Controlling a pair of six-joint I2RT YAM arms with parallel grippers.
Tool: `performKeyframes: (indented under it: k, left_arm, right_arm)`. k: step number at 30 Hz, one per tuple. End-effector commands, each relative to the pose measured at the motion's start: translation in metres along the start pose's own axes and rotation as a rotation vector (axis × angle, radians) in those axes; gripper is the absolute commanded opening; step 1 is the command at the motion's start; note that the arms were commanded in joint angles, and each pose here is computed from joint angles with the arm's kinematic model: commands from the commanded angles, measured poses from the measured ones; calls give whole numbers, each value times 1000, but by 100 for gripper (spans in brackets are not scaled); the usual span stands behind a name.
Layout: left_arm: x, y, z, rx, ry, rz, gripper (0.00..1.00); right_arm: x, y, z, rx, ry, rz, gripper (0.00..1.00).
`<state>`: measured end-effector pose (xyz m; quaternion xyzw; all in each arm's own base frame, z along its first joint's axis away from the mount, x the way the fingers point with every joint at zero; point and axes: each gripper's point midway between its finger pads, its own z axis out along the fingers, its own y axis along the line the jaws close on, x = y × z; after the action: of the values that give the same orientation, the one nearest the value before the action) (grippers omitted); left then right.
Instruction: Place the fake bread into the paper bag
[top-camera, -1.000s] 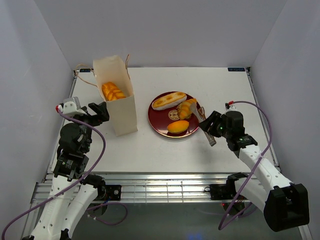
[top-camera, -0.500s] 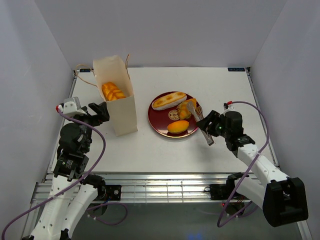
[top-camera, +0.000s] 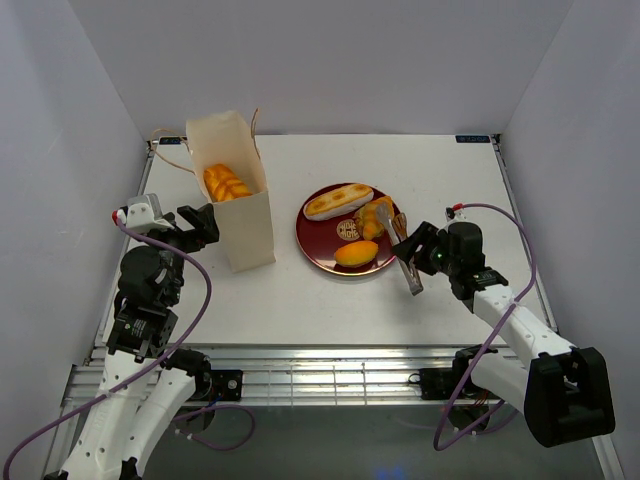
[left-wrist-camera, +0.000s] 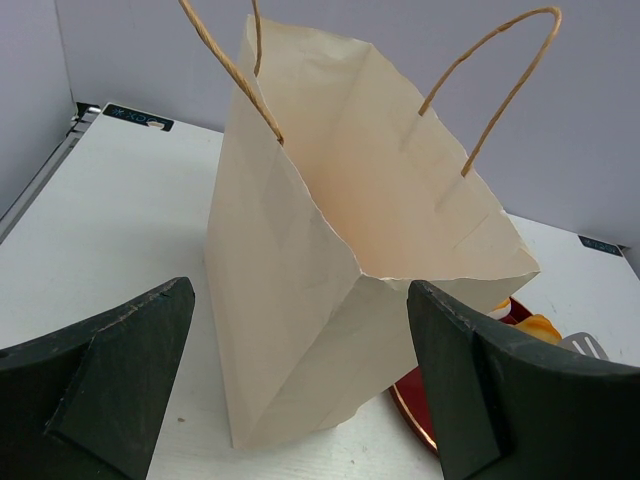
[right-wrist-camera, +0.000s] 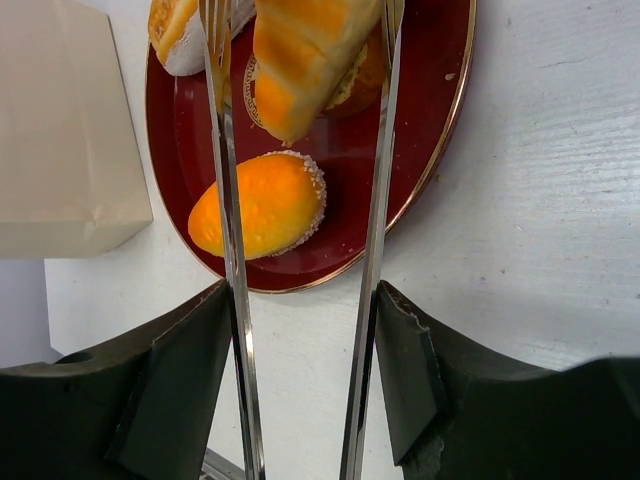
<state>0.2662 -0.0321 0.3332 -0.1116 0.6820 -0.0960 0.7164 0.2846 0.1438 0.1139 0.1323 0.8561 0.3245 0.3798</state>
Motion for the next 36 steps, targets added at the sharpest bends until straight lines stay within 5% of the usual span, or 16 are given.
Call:
performKeyframes:
  k: [1,36]
  left_arm:
    - [1,-4,1,17,4,2,98]
    - [1,-6,0,32,4,-3,98]
  right_arm:
    - [-26,19,-4,-41,-74,-19,63]
    - [-28,14,-16,-3,-102,-38,63]
